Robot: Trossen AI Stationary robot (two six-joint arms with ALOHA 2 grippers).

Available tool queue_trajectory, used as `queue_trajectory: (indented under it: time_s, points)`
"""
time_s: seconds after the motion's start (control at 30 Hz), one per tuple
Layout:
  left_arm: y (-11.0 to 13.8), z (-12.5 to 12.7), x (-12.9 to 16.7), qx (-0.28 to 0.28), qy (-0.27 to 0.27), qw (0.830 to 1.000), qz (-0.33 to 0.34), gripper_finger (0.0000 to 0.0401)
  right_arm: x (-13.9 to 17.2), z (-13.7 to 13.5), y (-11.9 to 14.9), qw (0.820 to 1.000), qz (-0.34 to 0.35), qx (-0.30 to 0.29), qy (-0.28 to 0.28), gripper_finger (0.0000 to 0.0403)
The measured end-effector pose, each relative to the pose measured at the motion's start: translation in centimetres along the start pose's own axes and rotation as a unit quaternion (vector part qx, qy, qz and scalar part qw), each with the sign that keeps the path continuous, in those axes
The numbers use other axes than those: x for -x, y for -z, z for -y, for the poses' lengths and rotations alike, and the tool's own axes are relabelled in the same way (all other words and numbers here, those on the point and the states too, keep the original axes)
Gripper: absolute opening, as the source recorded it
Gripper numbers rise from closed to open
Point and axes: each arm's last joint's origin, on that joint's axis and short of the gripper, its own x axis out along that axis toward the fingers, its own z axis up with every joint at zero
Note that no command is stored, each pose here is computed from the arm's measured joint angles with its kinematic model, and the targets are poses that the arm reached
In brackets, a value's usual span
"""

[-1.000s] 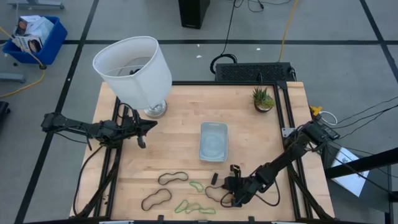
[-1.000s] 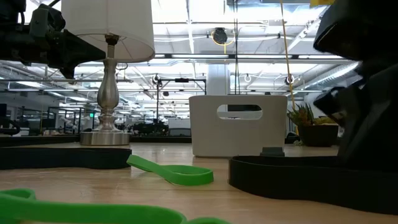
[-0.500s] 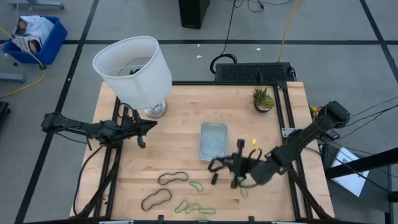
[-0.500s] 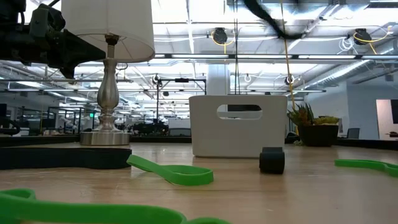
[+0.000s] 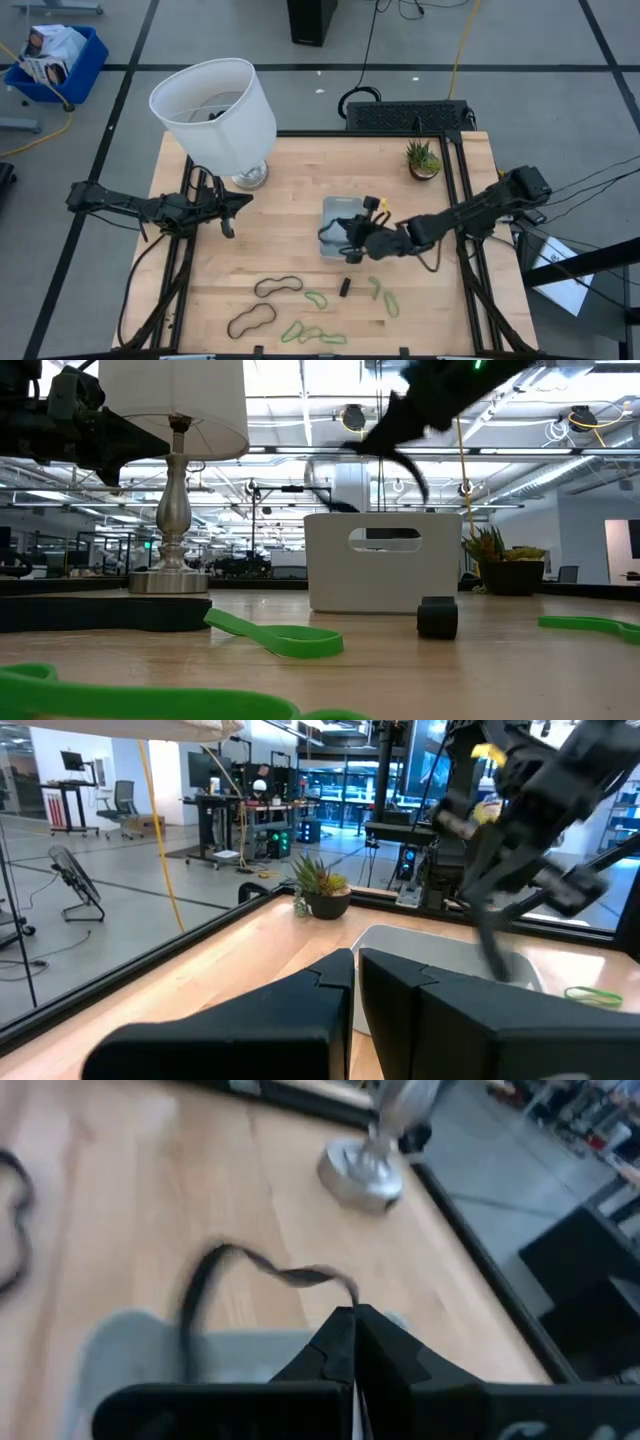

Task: Pick and place rubber bands into bin
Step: Put the black rubber band into the gray container

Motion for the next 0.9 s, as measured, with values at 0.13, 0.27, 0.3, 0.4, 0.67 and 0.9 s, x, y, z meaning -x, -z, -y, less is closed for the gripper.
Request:
queue_trajectory:
  time_s: [0.13, 0.27, 0.3, 0.4, 0.67, 0.9]
  points:
    - [0.0, 0.0, 0.0, 0.0, 0.0, 1.0, 0.0, 0.0026, -1.2, 0.5, 0.7, 1.0, -0.017, -0.007, 0.003, 0.0]
    - [0.0, 0.0, 0.0, 0.0, 0.0, 1.0, 0.0, 0.0026, -2.1, 0.7, 1.1, 0.999, -0.031, -0.015, -0.011, 0.0]
    - [0.0, 0.0, 0.0, 0.0, 0.0, 1.0, 0.0, 0.0026, -2.2, 0.8, 1.2, 0.999, -0.035, -0.014, -0.01, 0.0]
    - [0.0, 0.0, 0.0, 0.0, 0.0, 1.0, 0.0, 0.0026, -2.2, 0.9, 1.2, 0.999, -0.036, -0.017, -0.018, 0.0]
    - [0.0, 0.0, 0.0, 0.002, 0.0, 1.0, 0.0, 0.0026, -2.3, 0.9, 1.5, 0.997, -0.05, -0.032, -0.042, 0.0001]
    - [0.0, 0.0, 0.0, 0.003, 0.0, 1.0, 0.0, 0.0026, -2.4, 0.9, 1.6, 0.996, -0.057, -0.052, -0.049, 0.0045]
